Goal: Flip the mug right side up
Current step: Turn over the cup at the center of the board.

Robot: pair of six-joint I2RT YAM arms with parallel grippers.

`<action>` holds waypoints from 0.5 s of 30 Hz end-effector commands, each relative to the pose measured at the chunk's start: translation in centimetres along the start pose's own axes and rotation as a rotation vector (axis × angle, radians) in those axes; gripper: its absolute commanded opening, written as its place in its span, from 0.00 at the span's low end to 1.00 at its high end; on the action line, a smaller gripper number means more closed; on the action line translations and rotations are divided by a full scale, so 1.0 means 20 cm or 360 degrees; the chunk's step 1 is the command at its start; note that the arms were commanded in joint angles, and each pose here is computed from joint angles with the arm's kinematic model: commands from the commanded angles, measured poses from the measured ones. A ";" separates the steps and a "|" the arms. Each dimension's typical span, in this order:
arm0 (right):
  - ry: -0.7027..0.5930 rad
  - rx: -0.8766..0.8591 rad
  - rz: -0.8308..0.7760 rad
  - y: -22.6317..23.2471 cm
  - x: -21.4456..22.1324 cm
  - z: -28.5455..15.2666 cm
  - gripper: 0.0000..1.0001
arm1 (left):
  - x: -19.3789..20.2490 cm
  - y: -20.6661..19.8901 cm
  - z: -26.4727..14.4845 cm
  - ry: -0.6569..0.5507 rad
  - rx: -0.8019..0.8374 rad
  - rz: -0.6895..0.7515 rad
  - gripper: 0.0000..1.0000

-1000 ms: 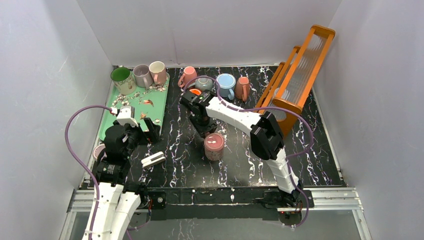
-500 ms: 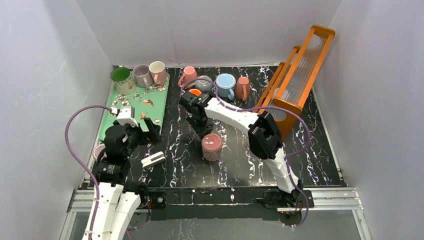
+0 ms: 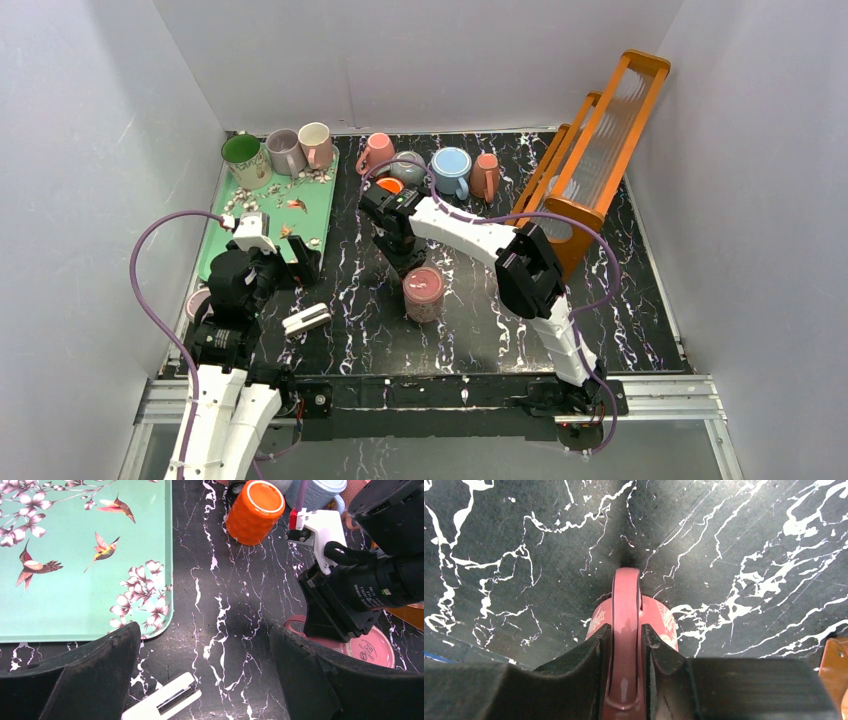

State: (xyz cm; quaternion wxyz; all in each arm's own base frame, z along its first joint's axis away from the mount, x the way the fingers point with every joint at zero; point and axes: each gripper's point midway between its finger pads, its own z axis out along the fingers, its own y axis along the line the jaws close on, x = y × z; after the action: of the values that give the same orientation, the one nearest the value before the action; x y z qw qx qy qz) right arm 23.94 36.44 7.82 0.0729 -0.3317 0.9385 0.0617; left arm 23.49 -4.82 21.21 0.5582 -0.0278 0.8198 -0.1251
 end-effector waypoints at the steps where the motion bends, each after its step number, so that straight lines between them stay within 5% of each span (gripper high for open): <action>1: -0.0027 -0.0007 -0.0047 0.00 -0.01 0.02 0.40 | -0.05 -0.02 -0.02 -0.0032 0.0018 0.0014 0.98; 5: -0.0004 -0.0013 -0.0048 0.01 0.00 0.04 0.42 | -0.05 -0.02 -0.02 -0.0029 0.0014 0.0013 0.98; 15: -0.0107 -0.0021 -0.0074 0.00 -0.04 -0.03 0.11 | -0.05 -0.02 -0.02 -0.0026 0.0012 0.0012 0.99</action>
State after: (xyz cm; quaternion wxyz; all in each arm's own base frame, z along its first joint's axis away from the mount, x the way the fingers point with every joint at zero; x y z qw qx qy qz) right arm 24.07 36.48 6.87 0.0729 -0.3424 0.9347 0.0605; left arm 23.50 -4.82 21.20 0.5580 -0.0278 0.8199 -0.1250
